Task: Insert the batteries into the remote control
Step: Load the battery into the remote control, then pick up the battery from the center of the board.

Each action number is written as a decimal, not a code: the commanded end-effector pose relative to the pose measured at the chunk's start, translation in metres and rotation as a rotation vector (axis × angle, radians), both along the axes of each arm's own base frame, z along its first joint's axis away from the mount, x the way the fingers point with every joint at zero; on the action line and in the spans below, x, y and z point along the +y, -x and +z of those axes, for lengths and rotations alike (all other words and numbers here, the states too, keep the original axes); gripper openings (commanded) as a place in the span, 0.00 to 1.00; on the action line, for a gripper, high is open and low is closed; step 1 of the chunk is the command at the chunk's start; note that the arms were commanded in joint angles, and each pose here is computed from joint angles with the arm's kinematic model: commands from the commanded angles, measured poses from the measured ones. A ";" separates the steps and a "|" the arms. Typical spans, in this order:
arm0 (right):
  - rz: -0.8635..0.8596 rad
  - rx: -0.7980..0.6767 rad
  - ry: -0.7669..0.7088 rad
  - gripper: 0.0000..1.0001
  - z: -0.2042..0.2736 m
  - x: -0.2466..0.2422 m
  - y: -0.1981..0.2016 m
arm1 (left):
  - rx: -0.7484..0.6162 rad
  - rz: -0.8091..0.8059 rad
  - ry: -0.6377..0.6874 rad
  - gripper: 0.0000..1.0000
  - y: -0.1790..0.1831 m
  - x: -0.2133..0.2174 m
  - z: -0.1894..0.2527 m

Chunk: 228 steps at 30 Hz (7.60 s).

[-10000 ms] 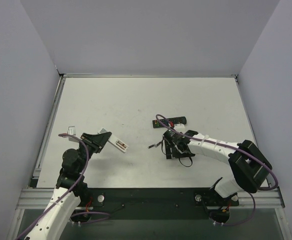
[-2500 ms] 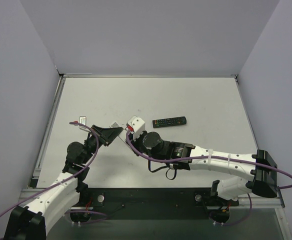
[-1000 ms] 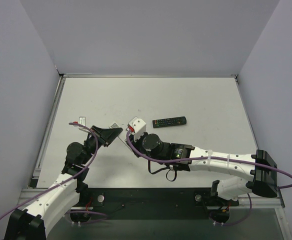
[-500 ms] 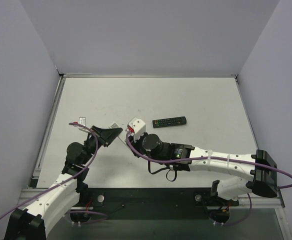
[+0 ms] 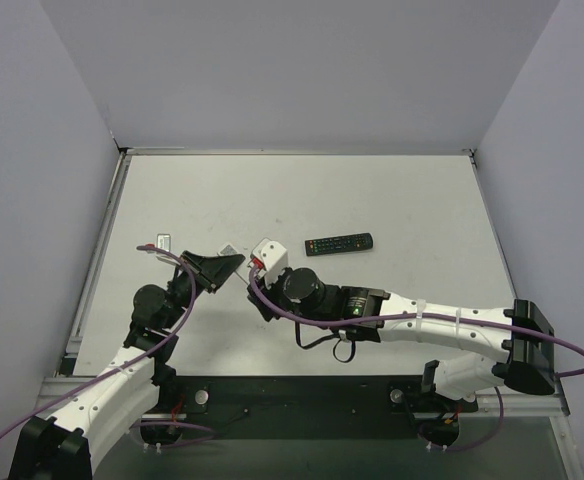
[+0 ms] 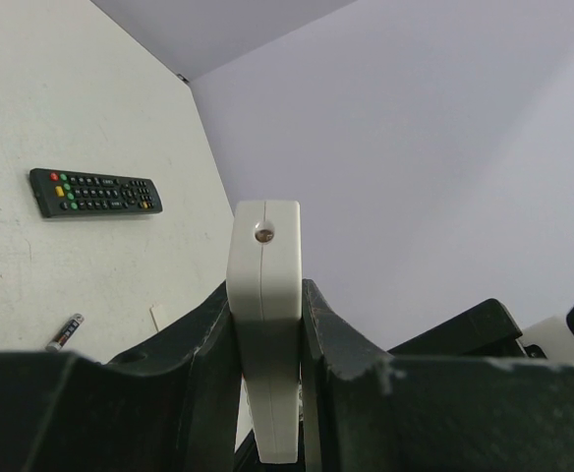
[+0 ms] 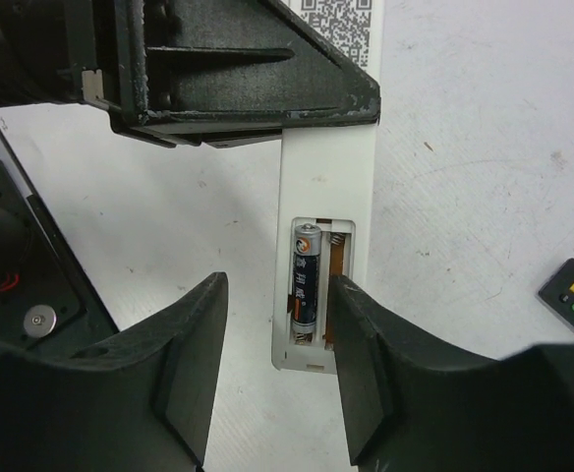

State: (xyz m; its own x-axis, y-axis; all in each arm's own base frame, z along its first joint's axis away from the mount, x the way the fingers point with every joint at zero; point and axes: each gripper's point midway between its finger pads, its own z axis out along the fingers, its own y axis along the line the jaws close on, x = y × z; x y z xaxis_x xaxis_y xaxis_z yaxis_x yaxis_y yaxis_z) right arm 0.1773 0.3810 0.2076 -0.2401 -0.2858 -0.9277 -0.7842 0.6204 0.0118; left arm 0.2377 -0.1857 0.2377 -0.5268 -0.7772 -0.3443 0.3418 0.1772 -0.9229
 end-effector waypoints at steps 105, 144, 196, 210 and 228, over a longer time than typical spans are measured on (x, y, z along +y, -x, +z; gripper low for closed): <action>0.950 -0.156 0.272 0.05 0.009 -0.014 0.026 | -0.172 -0.236 0.040 0.00 0.024 -0.029 0.082; 0.351 -0.035 0.229 0.72 0.014 -0.066 -0.013 | -0.022 -0.032 -0.274 0.00 -0.003 -0.007 -0.022; 0.420 0.518 0.490 0.55 -0.185 -0.089 -0.080 | -0.012 -0.008 -0.339 0.00 0.016 0.006 -0.030; 0.420 0.582 0.472 0.55 -0.187 -0.092 -0.071 | -0.010 -0.014 -0.334 0.00 0.016 0.005 -0.030; 0.395 0.609 0.454 0.56 -0.184 -0.100 -0.064 | 0.003 -0.016 -0.322 0.00 0.014 0.004 -0.030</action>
State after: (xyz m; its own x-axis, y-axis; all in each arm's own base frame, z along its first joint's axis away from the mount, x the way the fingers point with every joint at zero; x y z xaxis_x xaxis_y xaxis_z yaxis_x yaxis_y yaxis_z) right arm 0.2518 0.2863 0.0164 -0.4502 -0.7683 -0.4551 -0.8908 0.3515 0.2879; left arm 0.2228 -0.1795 0.1885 -0.5686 -0.6041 -0.5583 0.2902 0.4877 -0.8234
